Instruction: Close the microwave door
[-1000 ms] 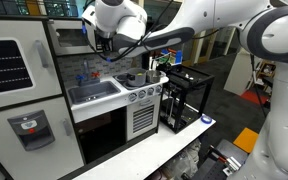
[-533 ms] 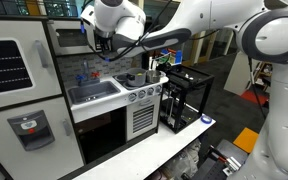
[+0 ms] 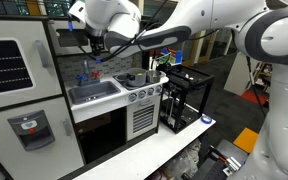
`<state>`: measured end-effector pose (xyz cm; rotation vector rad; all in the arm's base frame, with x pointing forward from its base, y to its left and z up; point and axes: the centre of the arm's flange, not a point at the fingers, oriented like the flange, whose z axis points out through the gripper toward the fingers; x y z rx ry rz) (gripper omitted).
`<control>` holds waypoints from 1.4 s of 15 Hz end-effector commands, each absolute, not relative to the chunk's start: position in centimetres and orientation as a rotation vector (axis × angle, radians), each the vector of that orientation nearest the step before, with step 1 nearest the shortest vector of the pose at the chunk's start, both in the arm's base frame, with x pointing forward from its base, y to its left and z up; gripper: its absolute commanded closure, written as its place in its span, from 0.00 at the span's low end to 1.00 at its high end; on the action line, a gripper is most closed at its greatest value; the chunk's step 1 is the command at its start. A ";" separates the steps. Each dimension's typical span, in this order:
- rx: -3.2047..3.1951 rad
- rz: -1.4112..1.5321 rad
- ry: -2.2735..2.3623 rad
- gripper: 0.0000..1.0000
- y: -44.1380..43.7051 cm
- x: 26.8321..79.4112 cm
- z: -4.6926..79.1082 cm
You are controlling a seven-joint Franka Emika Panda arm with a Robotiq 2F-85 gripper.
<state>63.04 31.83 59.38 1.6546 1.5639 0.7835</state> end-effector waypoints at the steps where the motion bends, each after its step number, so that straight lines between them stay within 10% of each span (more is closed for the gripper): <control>1: 1.668 0.815 1.639 0.00 35.4 61.1 60.9; 21: 2.660 0.806 1.235 0.00 35.6 38.0 60.9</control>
